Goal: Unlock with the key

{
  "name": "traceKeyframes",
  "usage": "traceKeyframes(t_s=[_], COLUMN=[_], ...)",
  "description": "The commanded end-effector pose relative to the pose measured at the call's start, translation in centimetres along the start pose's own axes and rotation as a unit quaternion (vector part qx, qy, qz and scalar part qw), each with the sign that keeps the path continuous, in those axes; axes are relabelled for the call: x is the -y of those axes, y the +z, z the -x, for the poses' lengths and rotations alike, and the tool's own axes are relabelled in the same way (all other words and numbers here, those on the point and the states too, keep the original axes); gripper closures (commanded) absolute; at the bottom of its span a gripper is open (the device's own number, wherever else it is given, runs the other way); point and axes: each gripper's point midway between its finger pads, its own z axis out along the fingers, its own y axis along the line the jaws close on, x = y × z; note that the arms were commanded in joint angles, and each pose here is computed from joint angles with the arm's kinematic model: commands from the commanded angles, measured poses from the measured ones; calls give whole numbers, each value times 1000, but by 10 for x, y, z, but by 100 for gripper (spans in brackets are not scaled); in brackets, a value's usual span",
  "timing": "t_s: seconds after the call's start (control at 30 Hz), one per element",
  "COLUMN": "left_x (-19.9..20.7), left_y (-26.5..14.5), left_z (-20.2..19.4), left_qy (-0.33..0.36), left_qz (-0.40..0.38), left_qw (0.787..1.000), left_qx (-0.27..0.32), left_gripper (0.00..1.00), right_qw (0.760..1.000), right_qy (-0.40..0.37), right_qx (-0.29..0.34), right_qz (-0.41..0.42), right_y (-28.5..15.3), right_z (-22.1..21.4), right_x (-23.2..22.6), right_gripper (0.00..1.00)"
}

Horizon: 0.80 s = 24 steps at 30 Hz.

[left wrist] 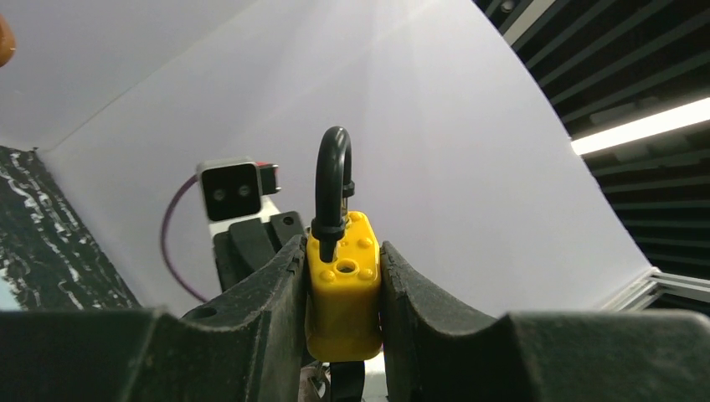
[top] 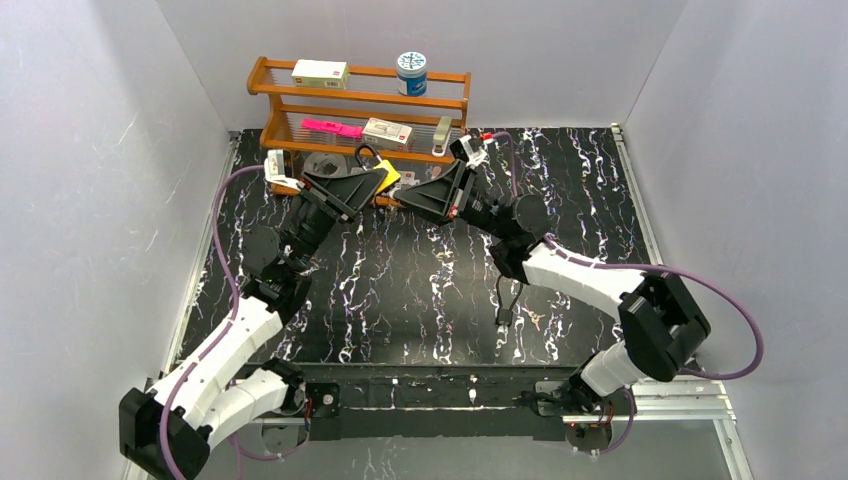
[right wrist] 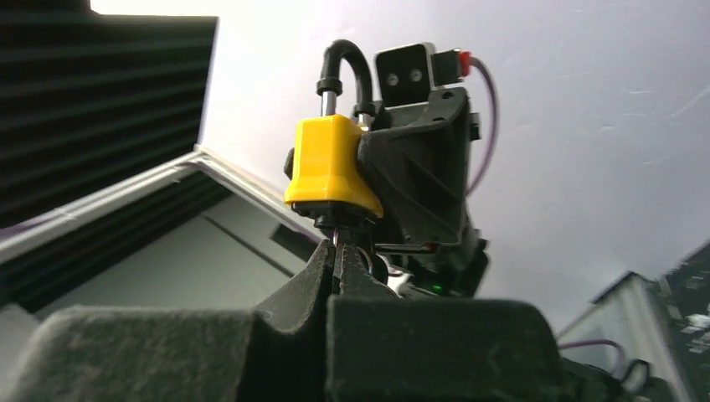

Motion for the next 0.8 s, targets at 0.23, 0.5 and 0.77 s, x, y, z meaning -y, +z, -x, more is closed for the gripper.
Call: traceKeyframes(t_s=[0.23,0.5,0.77], left_x=[40,-3,-37], left_y=[8,6,2], left_z=[10,17,14], left_qy=[-33,-39,-54], left_qz=[-63,42,166], left_qw=[997,997,984], left_qx=[24,57,43], left_gripper=[100,100,100], right_qw=[986,937,706], right_qy=[21,-304,-686], right_qx=[110,79,-67], right_qz=[126,-151,-161], right_y=[-19,-48,-49], right_z=[48,52,42], right_x=[-76,-11,-10], right_gripper=[81,38,49])
